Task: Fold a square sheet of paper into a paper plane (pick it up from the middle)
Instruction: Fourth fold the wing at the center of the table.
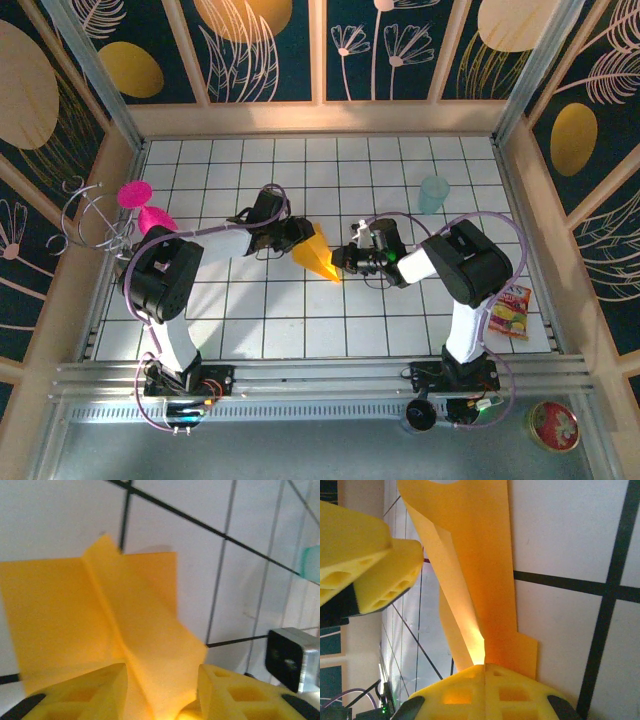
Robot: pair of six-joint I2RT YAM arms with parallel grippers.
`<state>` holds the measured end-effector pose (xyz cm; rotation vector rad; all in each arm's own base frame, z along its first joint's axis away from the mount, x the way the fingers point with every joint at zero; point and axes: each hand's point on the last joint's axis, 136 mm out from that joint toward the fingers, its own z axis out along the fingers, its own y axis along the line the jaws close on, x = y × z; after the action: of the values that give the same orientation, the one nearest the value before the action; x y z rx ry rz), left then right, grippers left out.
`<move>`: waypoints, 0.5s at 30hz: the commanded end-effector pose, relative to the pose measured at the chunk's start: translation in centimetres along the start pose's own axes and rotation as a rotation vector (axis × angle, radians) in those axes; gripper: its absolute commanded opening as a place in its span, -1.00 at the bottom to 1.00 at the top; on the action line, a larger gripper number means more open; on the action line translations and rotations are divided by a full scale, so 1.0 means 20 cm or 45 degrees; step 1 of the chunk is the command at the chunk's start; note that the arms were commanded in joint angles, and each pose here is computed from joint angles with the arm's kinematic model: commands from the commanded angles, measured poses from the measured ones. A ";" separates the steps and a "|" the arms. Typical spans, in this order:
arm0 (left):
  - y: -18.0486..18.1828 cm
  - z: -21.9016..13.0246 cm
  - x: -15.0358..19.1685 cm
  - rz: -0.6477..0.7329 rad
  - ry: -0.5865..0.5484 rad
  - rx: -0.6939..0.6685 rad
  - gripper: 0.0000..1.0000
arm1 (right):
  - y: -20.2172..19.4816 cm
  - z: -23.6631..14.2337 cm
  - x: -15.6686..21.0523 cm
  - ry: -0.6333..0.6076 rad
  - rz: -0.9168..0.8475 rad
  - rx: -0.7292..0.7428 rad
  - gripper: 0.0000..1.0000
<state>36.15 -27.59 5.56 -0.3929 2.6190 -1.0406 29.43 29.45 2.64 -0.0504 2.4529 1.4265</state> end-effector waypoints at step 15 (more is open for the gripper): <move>-0.10 0.09 0.08 -0.007 0.137 0.223 -0.73 | -0.09 0.04 0.04 0.063 0.029 0.061 -0.89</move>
<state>35.60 -30.09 5.63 -0.3286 2.5918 -1.2750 29.46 29.61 2.61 -0.0610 2.4600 1.4439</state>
